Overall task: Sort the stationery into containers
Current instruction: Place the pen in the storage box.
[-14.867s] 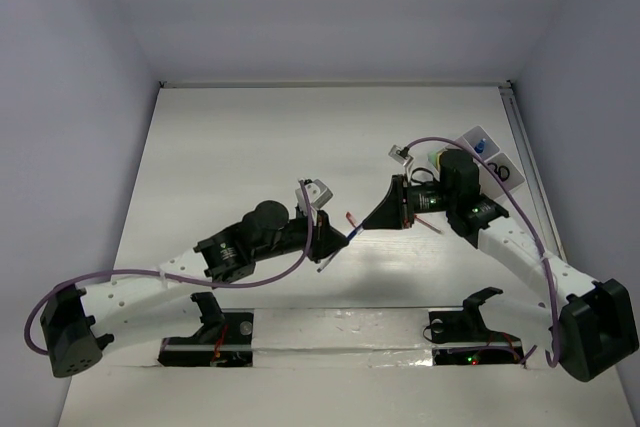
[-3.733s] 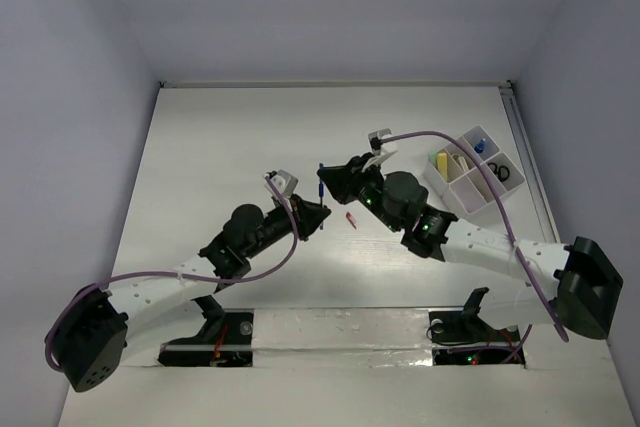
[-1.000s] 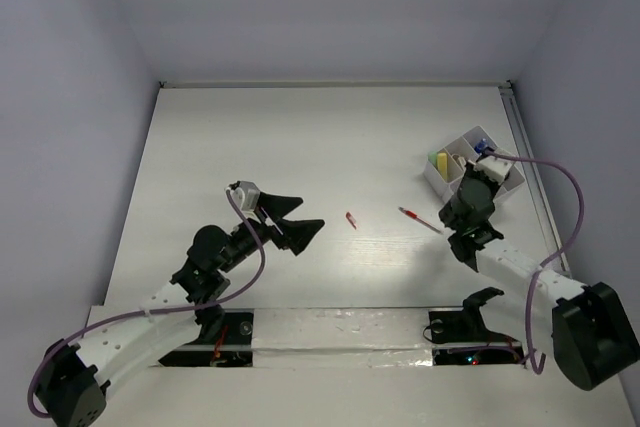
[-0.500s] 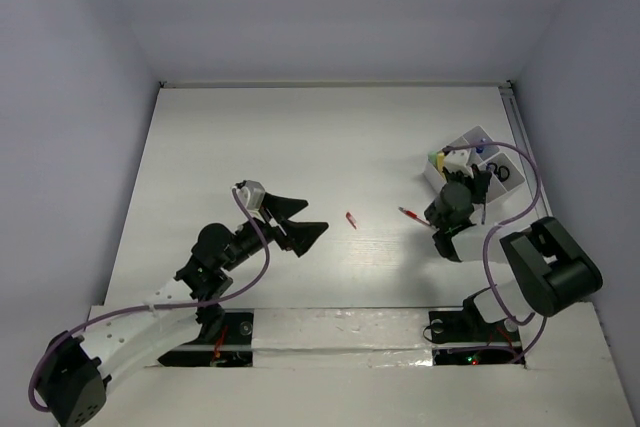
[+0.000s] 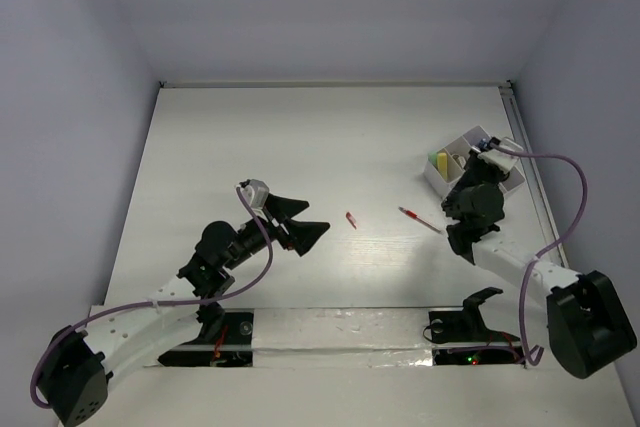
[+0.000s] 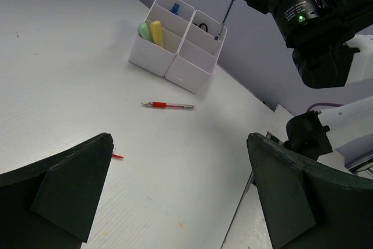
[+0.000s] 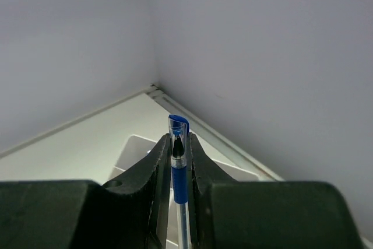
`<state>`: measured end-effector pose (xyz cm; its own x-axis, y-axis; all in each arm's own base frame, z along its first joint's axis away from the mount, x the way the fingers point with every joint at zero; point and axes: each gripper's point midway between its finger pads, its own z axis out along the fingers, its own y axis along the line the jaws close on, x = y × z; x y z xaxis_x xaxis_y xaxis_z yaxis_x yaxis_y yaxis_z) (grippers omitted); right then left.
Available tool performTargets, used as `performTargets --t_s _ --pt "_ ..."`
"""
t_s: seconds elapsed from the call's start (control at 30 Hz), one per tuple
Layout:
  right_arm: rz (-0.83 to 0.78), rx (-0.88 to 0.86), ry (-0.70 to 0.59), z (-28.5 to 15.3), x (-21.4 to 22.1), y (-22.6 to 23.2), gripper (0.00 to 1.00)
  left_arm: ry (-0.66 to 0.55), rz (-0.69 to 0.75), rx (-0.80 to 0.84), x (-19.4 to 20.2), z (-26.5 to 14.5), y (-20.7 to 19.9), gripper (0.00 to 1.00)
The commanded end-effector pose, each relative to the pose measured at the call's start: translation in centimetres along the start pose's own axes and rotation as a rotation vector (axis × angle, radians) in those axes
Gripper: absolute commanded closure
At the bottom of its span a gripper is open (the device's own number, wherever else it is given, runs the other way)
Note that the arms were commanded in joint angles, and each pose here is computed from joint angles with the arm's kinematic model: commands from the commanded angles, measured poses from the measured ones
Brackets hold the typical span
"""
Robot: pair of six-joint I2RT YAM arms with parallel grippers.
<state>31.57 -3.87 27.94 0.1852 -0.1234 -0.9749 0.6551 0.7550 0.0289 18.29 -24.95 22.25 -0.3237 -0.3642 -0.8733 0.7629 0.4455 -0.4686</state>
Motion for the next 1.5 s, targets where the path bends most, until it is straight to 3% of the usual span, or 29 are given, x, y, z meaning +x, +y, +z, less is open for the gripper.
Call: performTargets --t_s 0.0,0.43,0.87,0.97,1.0,1.03,1.1,1.23,1.33,1.43,1.47 --pt "0.072 -0.055 0.03 0.0 2.1 1.8 1.0 -0.054 0.019 0.058 -1.6 0.2 -1.4 0.01" --pt "0.002 -0.078 0.032 0.4 4.6 3.0 1.0 -0.054 0.024 0.056 -1.5 0.2 -1.3 0.01" --pt "-0.007 -0.049 0.128 -1.3 9.0 0.8 1.0 -0.057 0.022 0.063 -1.6 0.2 -1.5 0.01" --pt "0.004 -0.082 0.138 -1.4 8.6 1.1 0.73 -0.053 0.02 0.063 -1.5 0.2 -1.4 0.01" --pt "0.006 -0.09 0.144 -1.4 8.3 1.3 0.56 -0.056 0.021 0.065 -1.6 0.2 -1.5 0.01" --pt "0.066 -0.096 0.126 -1.0 6.6 1.7 0.49 -0.052 0.02 0.064 -1.5 0.3 -1.5 0.01" --pt "0.031 -0.144 0.172 -1.2 6.7 2.5 0.34 -0.052 0.02 0.062 -1.5 0.3 -1.4 0.01" --pt "0.06 -0.235 0.26 -1.3 4.8 4.6 0.23 -0.043 0.019 0.061 -1.4 0.4 -1.4 0.01" --pt "0.016 -0.348 0.372 -2.5 4.6 6.0 0.23 -0.042 0.02 0.056 -1.3 0.4 -1.3 0.01" --pt "-0.001 -0.542 0.555 -5.8 5.6 7.9 0.3 -0.043 0.021 0.045 -1.3 0.3 -1.1 0.01" --pt "-0.04 -0.632 0.668 -8.1 7.0 8.1 0.3 -0.046 0.025 0.043 -1.4 0.4 -1.1 0.01"
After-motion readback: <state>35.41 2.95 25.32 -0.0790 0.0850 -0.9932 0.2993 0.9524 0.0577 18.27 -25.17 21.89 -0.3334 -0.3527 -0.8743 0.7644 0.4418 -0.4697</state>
